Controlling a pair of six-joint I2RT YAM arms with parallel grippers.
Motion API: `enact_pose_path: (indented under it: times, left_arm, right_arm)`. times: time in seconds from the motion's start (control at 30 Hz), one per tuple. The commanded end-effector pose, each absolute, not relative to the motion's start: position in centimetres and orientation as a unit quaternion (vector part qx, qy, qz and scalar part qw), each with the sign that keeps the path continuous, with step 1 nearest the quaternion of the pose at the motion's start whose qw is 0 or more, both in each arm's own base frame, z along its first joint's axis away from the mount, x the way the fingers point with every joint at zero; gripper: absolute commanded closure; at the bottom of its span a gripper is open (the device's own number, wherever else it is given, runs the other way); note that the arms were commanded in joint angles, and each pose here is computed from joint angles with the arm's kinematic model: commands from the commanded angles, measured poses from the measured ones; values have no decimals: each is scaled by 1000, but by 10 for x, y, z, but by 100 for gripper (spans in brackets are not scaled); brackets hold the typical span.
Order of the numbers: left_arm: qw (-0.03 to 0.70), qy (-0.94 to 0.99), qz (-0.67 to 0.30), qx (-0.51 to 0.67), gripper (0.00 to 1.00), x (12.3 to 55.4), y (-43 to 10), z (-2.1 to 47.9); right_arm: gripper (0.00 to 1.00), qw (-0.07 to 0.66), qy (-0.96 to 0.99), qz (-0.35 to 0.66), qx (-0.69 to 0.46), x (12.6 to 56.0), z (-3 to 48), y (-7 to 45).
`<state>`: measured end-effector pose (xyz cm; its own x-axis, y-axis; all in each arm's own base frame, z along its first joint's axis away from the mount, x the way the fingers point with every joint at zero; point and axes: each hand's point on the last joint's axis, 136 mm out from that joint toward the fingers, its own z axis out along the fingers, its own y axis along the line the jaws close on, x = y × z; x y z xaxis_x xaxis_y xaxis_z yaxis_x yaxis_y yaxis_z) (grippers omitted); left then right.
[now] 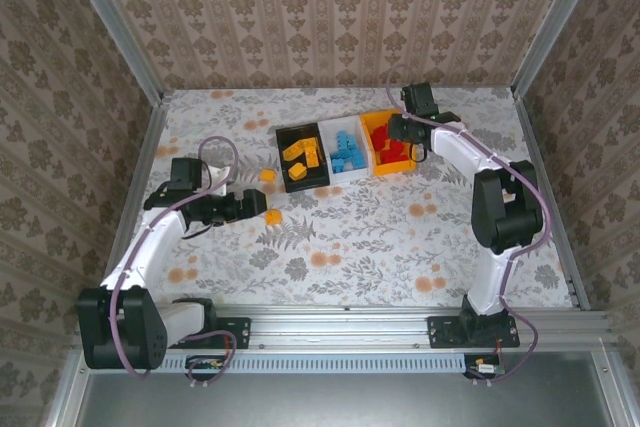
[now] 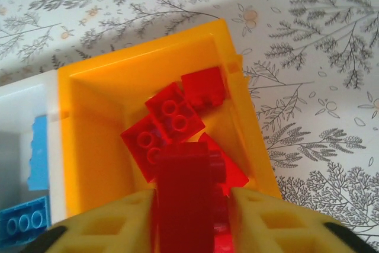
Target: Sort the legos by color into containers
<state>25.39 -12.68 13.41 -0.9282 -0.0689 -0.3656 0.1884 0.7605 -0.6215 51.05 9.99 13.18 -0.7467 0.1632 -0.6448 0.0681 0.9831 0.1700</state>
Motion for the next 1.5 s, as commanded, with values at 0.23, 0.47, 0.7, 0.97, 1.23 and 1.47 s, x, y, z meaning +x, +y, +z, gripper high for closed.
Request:
enact_pose_path:
  times: [0.23,0.47,0.7,0.97,1.23,1.47]
  left_arm:
    - [171,918,-356,34,0,250,-133,136]
    - [147,941,-303,18,0,249,-117,115]
    - [96,964,-245,48,0,245,-122,94]
    - [36,984,-160,67,1,254,-130,61]
    - [16,989,-131,63,7,273,-143,42]
    - [3,989,-135,58,14,280,-152,32]
  right_arm:
    - [50,366,921,110,78,518,153,108]
    - [49,371,904,183,106,485,167,124]
    - [49,346,901,242,98,433,156,145]
    - [48,318,903,277,79,389,144,153]
    - [48,302,910,274,69,369,122,150]
    - [48,290,912,281,70,364,111,152]
